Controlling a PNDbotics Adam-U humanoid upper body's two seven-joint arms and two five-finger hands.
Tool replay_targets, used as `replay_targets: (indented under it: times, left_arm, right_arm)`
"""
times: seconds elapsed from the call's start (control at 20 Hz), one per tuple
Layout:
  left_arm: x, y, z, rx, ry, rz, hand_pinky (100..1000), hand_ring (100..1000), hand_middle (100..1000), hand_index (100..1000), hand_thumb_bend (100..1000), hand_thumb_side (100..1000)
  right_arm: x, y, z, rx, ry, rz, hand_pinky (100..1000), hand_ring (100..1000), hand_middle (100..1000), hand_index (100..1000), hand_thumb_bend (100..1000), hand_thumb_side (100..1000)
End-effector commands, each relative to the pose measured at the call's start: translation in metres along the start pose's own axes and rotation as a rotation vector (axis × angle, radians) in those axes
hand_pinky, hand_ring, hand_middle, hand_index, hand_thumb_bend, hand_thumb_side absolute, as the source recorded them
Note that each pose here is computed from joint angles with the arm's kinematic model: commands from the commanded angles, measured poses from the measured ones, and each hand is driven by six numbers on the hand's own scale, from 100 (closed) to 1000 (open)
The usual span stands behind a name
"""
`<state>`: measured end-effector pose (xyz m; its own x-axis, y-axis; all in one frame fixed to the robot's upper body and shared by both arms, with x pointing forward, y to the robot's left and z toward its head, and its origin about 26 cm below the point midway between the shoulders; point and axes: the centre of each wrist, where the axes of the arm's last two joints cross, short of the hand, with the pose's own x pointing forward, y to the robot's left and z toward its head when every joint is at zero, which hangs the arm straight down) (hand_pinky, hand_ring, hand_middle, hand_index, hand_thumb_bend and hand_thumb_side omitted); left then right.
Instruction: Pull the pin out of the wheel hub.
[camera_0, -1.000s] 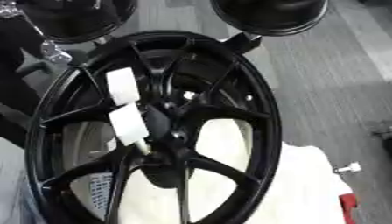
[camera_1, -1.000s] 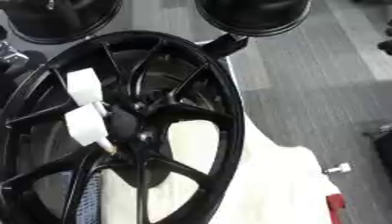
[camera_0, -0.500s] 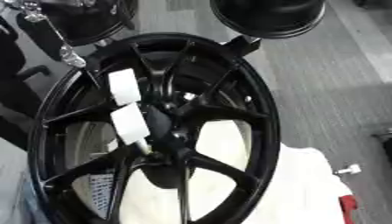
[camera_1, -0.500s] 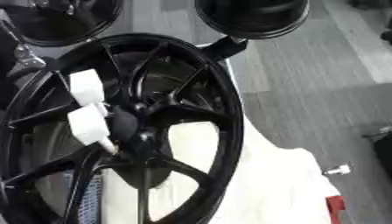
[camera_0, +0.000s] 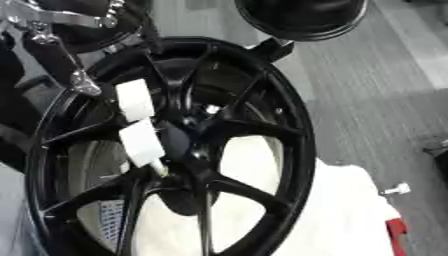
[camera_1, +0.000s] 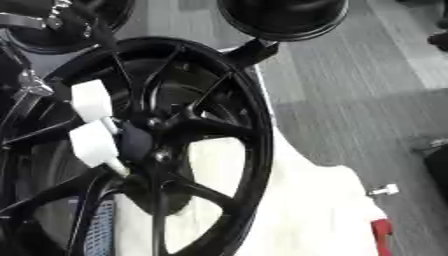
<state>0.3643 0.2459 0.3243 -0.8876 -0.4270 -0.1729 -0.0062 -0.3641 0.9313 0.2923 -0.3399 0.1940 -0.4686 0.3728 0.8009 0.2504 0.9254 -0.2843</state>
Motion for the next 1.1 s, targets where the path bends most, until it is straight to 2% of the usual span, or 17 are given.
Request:
replay_targets:
  times: [0.05,0.55,0.85,1.1]
  left_arm:
    - [0.005,0.013,0.016,-0.155,-0.099,-0.163,881,825,774,881,469,100]
    - [0.011,0.007,0.013,-0.206,-0.12,-0.157,883,840,803,865,455,101]
    - [0.012,-0.004,0.008,-0.233,-0.151,-0.13,871,833,763,836,368,100]
    - [0.013,-0.012,0.003,-0.253,-0.178,-0.112,866,829,748,819,330,100]
  right_arm:
    - [0.008,-0.003,-0.004,0.007,-0.029,0.004,789,680,671,803,100,556]
    - [0.008,-0.001,-0.003,0.008,-0.026,-0.008,789,680,671,803,100,558]
    - [0.008,-0.001,-0.003,0.0,-0.022,-0.017,789,680,670,801,100,561]
    - [0.008,0.0,-0.004,-0.005,-0.022,-0.023,789,680,668,800,100,562]
